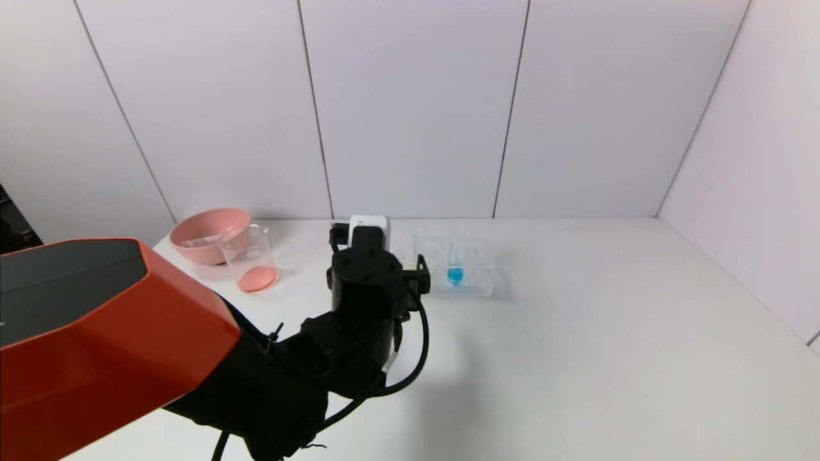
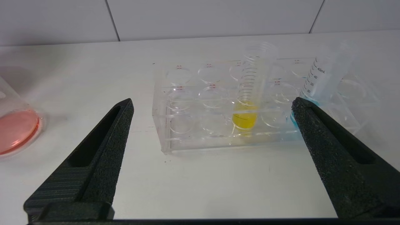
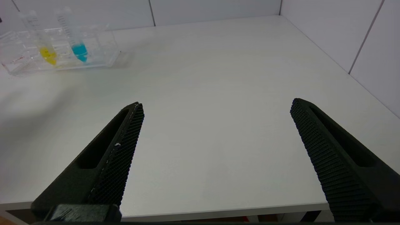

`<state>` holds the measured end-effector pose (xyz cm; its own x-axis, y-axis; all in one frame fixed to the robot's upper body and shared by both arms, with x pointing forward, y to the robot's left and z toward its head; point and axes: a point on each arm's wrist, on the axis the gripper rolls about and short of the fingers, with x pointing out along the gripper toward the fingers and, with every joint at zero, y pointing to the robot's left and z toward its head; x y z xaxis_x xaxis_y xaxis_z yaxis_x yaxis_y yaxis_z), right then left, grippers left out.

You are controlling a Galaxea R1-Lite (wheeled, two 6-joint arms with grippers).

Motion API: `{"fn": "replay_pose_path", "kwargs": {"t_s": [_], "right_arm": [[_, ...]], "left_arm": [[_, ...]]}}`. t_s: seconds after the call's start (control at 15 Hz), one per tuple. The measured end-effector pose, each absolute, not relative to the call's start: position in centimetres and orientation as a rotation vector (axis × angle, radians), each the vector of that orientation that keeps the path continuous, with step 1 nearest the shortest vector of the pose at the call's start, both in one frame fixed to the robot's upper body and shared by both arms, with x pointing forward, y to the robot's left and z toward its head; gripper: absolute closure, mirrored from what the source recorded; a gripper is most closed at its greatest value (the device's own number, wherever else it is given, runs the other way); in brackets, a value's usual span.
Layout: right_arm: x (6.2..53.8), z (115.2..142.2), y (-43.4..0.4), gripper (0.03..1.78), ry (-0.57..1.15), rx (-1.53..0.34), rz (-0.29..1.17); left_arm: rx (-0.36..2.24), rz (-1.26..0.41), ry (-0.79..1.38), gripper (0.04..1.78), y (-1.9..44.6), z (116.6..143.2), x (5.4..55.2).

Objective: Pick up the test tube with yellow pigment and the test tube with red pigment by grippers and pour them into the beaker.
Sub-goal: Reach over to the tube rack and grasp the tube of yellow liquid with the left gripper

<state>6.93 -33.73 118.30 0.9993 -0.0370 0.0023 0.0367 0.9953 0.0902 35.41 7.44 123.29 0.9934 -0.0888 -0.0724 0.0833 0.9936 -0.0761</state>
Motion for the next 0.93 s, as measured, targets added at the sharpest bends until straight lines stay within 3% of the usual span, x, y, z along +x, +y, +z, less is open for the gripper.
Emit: {"fn": "replay_pose_path", "kwargs": {"t_s": [0.93], "right_arm": [[6.9,118.3,-33.7,0.1,-0.004,0.09,-0.037]], "left_arm": [[-0.097,-0.079,0.044,0.06,4.0,121.0,41.4]]}}
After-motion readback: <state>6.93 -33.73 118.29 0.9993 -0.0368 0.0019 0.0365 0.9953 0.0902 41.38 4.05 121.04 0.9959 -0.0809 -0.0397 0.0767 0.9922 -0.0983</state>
